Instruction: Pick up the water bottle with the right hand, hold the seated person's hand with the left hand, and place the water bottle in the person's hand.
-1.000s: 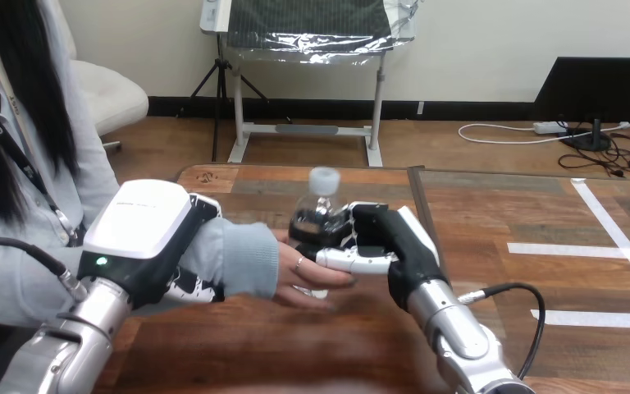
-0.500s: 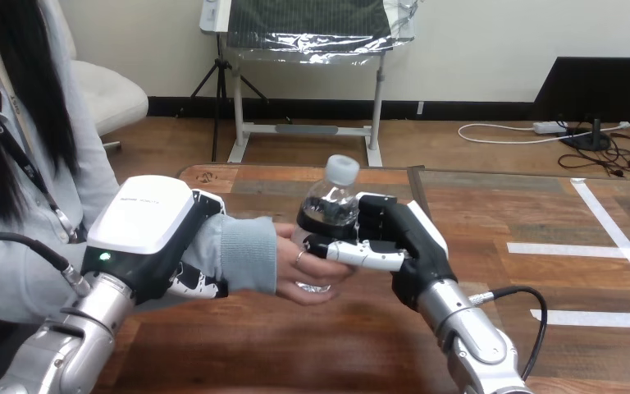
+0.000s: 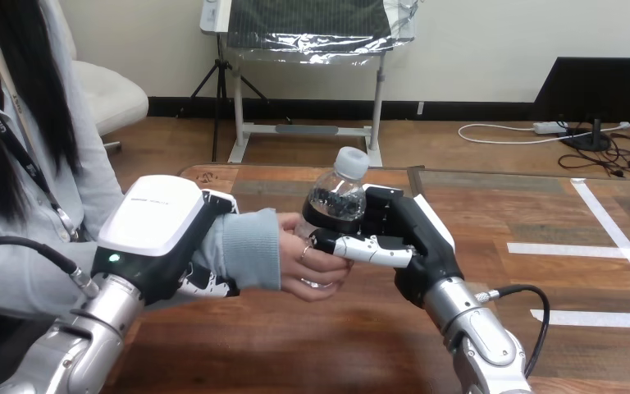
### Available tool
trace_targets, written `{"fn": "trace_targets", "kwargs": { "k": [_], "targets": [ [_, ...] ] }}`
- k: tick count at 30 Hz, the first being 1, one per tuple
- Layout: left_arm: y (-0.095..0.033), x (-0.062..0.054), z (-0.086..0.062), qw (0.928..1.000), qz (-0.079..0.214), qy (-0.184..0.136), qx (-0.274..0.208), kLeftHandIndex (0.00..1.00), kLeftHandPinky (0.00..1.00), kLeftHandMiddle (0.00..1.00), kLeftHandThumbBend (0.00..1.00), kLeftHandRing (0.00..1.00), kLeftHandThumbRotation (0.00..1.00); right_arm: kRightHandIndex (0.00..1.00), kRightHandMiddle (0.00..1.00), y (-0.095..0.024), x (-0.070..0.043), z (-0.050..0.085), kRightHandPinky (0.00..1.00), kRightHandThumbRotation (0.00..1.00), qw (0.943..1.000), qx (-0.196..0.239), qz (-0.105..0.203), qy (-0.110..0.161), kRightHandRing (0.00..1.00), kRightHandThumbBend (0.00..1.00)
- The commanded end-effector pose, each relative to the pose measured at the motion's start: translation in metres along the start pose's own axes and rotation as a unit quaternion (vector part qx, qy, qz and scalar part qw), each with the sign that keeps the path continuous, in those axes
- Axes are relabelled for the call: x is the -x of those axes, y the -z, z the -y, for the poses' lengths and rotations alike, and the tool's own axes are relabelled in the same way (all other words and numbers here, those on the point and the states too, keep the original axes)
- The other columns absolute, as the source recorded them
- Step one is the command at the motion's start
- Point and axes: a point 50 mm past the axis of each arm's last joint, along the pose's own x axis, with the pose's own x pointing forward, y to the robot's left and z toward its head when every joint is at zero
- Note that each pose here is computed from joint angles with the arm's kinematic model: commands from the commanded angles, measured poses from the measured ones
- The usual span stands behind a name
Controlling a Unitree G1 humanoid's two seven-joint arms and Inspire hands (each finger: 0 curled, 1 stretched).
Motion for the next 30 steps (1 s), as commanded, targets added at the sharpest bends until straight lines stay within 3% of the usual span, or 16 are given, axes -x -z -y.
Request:
{"fn": "trace_targets", "kwargs": {
  "k": [1,15,30],
  "targets": [
    [-0.0052,-0.0220,-0.0179,0.9986,0.019,-0.048,0.005,0.44,0.27,0.38,0.87,0.32,0.00,0.38,0.36,-0.0356,-0.0177,0.0065,0.26,0.00,0.9962,0.006,0.086,0.012,0.28,0.80],
    [-0.0060,-0.0220,-0.0153,0.9984,0.018,-0.052,0.010,0.43,0.29,0.39,0.87,0.33,0.00,0.37,0.36,-0.0355,-0.0206,0.0086,0.27,0.00,0.9966,-0.002,0.076,0.030,0.30,0.83],
    [-0.0056,-0.0206,-0.0146,0.9981,0.017,-0.059,0.012,0.45,0.30,0.40,0.88,0.35,0.00,0.39,0.39,-0.0333,-0.0231,0.0051,0.30,0.00,0.9974,-0.010,0.065,0.032,0.33,0.88]
  ]
}}
